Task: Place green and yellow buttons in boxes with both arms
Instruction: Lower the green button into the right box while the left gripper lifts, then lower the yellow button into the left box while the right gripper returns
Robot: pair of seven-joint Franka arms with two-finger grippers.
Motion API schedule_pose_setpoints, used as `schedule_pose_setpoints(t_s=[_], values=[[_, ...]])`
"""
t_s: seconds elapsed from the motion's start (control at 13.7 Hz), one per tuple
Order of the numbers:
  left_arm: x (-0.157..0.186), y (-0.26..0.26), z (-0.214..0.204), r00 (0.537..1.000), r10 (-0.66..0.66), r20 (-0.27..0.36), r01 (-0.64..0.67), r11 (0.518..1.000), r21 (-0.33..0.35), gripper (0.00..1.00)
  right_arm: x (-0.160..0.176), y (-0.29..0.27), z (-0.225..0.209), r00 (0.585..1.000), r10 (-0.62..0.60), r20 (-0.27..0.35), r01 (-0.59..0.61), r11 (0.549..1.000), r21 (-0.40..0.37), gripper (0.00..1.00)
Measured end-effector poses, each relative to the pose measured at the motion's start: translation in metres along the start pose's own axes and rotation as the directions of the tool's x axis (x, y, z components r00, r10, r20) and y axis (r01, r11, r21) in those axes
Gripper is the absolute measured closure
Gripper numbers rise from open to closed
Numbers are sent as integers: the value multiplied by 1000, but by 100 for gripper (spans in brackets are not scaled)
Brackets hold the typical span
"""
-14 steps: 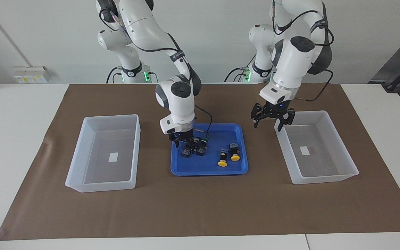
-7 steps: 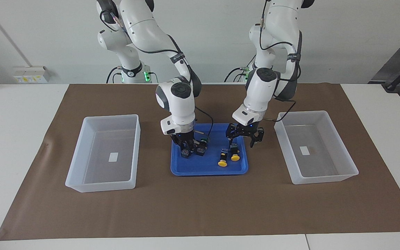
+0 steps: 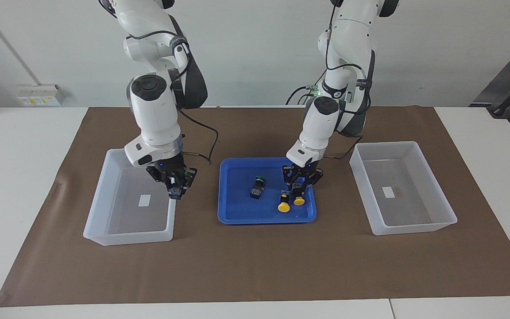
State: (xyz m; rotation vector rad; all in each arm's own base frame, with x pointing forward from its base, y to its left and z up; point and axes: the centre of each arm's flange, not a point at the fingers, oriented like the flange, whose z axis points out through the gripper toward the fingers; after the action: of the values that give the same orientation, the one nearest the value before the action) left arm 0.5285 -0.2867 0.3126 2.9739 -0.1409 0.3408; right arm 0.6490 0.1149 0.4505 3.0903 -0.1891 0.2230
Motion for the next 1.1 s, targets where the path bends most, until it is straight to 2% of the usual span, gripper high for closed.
schedule_pose_setpoints(t_s=[0.22, 0.37, 0.73, 0.88, 0.95, 1.1], values=[[0, 0, 0, 1000, -1, -2, 1, 1000, 0, 61, 14, 61, 16, 989, -147, 12, 147, 989, -14, 59], [0, 0, 0, 1000, -1, -2, 1, 1000, 0, 61, 15, 98, 33, 979, -205, 12, 205, 979, -19, 59], [1, -6, -5, 1000, -13, 11, 13, 1000, 11, 61, -4, 129, 105, 969, -239, -56, 238, 971, -26, 59], [12, -17, -25, 999, -37, 2, 37, 999, 15, 61, -9, 127, 122, 969, -243, -53, 242, 970, -24, 59], [21, -24, -41, 999, -53, -2, 53, 998, 19, 61, -10, 127, 126, 969, -244, -49, 243, 970, -23, 54], [45, -51, -73, 995, -102, -14, 102, 994, 32, 61, -9, 125, 125, 968, -246, -53, 245, 969, -23, 30]])
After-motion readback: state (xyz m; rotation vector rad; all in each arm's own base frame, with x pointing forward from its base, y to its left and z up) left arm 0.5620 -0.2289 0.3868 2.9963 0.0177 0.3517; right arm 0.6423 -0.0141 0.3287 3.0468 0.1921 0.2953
